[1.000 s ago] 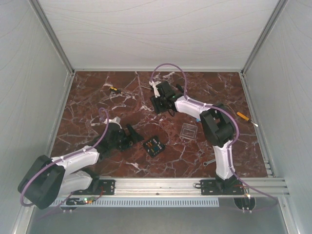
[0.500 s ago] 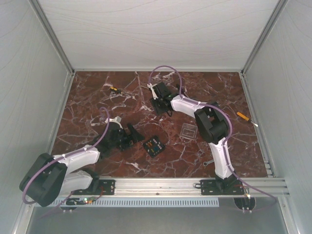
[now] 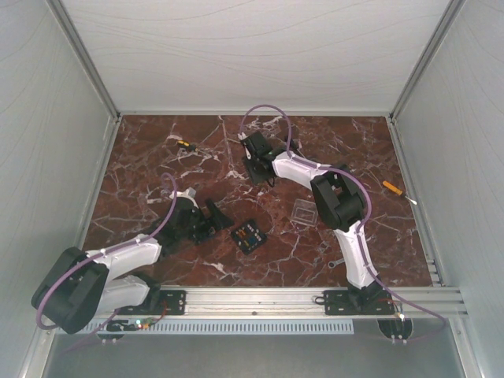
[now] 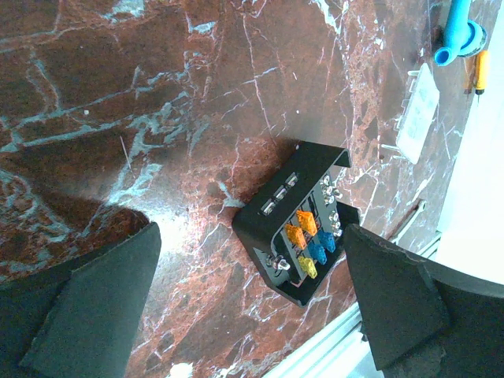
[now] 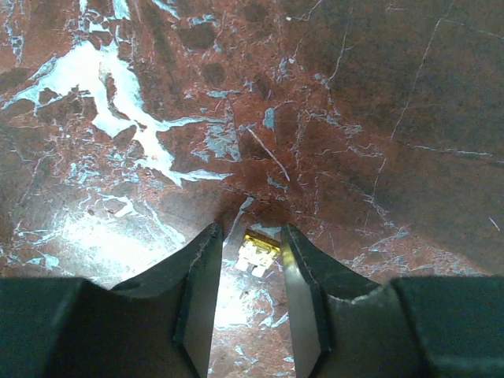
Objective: Snap on the fuse box
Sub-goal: Pick up the fuse from the center of the board.
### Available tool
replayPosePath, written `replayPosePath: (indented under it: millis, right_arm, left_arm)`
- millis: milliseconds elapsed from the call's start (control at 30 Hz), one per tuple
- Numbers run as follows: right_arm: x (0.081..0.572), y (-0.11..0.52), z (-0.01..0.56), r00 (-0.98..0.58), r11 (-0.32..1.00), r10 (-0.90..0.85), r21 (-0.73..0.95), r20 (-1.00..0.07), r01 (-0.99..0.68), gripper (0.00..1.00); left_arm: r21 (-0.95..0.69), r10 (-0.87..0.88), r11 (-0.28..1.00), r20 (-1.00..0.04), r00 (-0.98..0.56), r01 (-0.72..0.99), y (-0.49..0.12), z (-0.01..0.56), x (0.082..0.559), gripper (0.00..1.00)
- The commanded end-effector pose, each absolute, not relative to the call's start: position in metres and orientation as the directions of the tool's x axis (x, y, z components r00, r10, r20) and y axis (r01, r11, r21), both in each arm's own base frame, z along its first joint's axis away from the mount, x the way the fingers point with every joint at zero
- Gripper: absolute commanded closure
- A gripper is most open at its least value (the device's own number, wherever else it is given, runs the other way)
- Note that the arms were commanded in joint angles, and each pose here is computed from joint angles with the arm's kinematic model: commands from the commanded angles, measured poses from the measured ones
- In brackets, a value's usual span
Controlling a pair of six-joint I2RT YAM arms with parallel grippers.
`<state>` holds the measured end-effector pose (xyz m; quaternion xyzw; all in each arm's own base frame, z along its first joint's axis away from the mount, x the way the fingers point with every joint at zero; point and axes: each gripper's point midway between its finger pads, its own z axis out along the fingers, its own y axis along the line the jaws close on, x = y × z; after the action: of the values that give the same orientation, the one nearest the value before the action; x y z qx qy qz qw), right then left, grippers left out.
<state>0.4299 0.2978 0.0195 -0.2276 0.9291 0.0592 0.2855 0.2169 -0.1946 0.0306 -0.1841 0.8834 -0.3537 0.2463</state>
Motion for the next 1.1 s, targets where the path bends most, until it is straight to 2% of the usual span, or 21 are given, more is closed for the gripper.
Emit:
replayPosePath:
  millis: [0,200,600,800,1067]
  right_arm:
    - [0.406,0.279,-0.004,-0.803,0.912,-0.383,-0.047,-0.457,-0.408,0.68]
    - [0.392,0.267,-0.004,-0.801,0.903,-0.409,-0.068,-0.437,-0.424,0.78]
    - [0.320,0.243,0.002,-0.788,0.851,-0.511,-0.076,-0.343,-0.519,0.79]
    - [0.296,0.229,0.009,-0.807,0.857,-0.505,-0.067,-0.307,-0.511,0.77]
    - [0.297,0.240,0.040,-0.791,0.863,-0.465,-0.002,-0.398,-0.506,0.66]
  left_arm:
    - [-0.724,-0.496,0.676,-0.312,-0.810,-0.135,-0.196,0.032,0.219,0.01]
    - [-0.727,-0.493,0.674,-0.305,-0.815,-0.135,-0.197,0.032,0.218,0.01]
    - [-0.737,-0.493,0.663,-0.300,-0.817,-0.130,-0.199,0.035,0.218,0.01]
    - [-0.741,-0.494,0.659,-0.298,-0.817,-0.128,-0.200,0.036,0.218,0.01]
    - [-0.743,-0.492,0.658,-0.298,-0.818,-0.125,-0.201,0.037,0.218,0.01]
